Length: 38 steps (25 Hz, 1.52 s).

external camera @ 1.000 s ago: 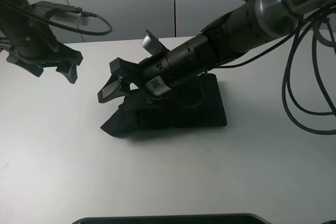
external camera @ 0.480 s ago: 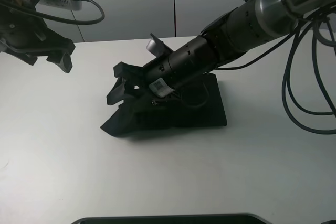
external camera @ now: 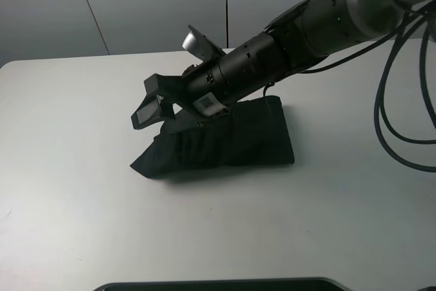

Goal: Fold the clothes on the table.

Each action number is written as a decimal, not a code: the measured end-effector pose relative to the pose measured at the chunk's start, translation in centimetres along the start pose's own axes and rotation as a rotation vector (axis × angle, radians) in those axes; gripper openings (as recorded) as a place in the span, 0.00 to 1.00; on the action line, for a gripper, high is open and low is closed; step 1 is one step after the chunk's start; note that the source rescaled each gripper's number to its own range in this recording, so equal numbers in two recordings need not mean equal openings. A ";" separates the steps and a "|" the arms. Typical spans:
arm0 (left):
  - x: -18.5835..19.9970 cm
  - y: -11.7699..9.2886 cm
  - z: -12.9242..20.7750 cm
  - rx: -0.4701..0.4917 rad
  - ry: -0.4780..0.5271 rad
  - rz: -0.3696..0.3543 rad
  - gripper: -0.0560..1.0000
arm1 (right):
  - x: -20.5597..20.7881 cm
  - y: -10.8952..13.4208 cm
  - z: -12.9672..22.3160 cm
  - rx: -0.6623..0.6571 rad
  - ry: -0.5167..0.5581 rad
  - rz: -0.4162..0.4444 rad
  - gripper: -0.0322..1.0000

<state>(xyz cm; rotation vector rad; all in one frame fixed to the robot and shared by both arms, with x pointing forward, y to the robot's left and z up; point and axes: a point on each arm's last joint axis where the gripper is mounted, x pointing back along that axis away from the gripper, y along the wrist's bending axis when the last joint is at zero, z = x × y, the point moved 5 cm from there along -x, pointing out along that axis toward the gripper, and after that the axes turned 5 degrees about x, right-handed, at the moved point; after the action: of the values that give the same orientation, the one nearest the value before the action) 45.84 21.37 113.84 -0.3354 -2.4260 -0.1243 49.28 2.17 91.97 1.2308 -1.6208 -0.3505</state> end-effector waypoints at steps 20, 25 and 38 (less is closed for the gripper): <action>21.7 5.5 11.2 0.167 -0.468 0.022 1.00 | 34.8 16.9 7.4 1.075 -0.427 0.932 1.00; 21.7 5.5 11.4 0.179 -0.465 -0.010 1.00 | 43.8 14.0 14.4 0.887 -0.342 1.423 1.00; 26.9 3.7 16.9 0.113 -0.681 -0.320 1.00 | 53.5 16.3 30.0 0.606 -0.870 1.840 1.00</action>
<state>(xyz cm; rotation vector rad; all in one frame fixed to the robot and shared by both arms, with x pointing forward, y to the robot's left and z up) 16.56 33.43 118.10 0.0900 -3.1320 -0.0097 17.92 -45.50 119.70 -0.5834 -2.9542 0.9536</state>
